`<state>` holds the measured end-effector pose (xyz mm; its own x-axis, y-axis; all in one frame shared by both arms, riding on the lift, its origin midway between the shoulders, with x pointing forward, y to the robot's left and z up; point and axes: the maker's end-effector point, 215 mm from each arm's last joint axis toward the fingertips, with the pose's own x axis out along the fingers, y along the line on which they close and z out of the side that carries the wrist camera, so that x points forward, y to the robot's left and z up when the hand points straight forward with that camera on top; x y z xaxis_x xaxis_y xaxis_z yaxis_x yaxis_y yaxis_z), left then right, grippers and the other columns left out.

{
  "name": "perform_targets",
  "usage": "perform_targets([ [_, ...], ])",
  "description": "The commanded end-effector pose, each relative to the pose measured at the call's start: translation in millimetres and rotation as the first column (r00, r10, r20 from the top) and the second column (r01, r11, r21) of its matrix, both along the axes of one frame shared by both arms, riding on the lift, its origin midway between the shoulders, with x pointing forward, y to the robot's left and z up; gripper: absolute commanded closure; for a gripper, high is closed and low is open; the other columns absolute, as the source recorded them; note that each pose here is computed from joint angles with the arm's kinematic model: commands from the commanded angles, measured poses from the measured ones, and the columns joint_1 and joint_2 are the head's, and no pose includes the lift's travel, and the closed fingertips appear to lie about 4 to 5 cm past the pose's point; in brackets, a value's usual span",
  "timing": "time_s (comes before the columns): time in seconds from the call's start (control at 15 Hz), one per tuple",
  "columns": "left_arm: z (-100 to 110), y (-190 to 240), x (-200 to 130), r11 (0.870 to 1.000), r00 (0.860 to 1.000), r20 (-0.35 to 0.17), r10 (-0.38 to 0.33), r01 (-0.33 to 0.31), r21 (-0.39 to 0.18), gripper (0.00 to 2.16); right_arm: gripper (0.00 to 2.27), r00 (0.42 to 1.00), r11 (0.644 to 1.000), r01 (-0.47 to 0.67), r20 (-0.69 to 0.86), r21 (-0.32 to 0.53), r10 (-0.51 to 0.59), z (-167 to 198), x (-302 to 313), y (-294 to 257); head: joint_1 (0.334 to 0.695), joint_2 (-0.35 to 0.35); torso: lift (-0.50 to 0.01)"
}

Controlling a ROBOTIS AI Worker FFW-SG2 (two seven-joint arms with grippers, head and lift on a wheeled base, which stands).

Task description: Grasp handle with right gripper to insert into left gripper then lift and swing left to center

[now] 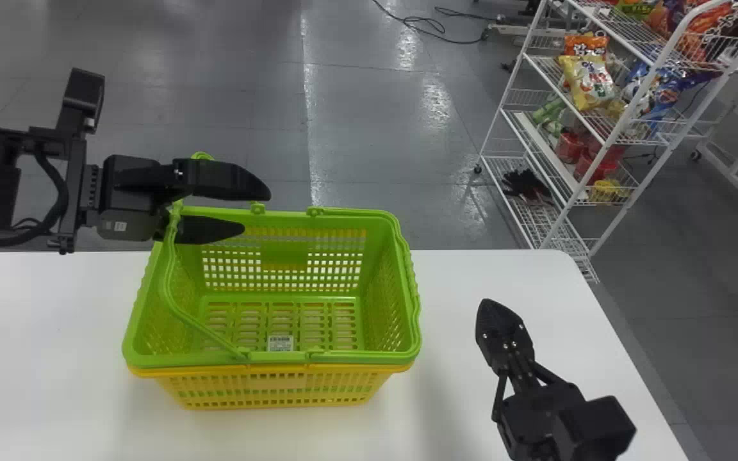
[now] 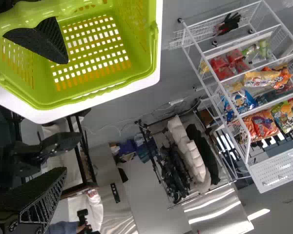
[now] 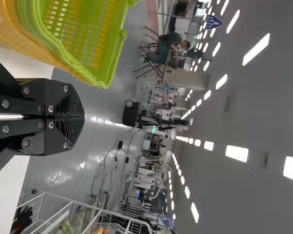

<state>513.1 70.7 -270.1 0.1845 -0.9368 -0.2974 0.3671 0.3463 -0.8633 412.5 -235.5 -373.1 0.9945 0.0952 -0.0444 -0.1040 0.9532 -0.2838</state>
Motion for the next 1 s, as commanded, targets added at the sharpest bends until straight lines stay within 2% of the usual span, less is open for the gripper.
perform_targets([
  [0.0,1,-6,-2,1.0,1.0,-0.003,-0.014,0.014,0.001,0.0,2.25,0.998,0.998,0.011,-0.059,-0.059,-0.015,-19,13,-1,0.695,-0.196,-0.093],
  [0.13,2,-9,-5,1.0,1.0,-0.005,-0.022,0.022,-0.006,0.0,2.25,0.994,0.994,0.004,-0.106,-0.108,-0.015,-35,22,7,0.695,-0.2,-0.093],
  [0.27,2,-9,-6,1.0,1.0,-0.007,-0.024,0.024,-0.008,0.0,2.25,0.992,0.993,0.002,-0.126,-0.119,-0.018,-43,32,11,0.695,-0.197,-0.093],
  [0.93,-3,-12,-17,0.998,0.999,-0.034,-0.04,0.039,-0.039,0.0,2.25,0.985,0.992,-0.011,-0.173,-0.129,-0.012,-47,68,32,0.695,-0.171,-0.093],
])
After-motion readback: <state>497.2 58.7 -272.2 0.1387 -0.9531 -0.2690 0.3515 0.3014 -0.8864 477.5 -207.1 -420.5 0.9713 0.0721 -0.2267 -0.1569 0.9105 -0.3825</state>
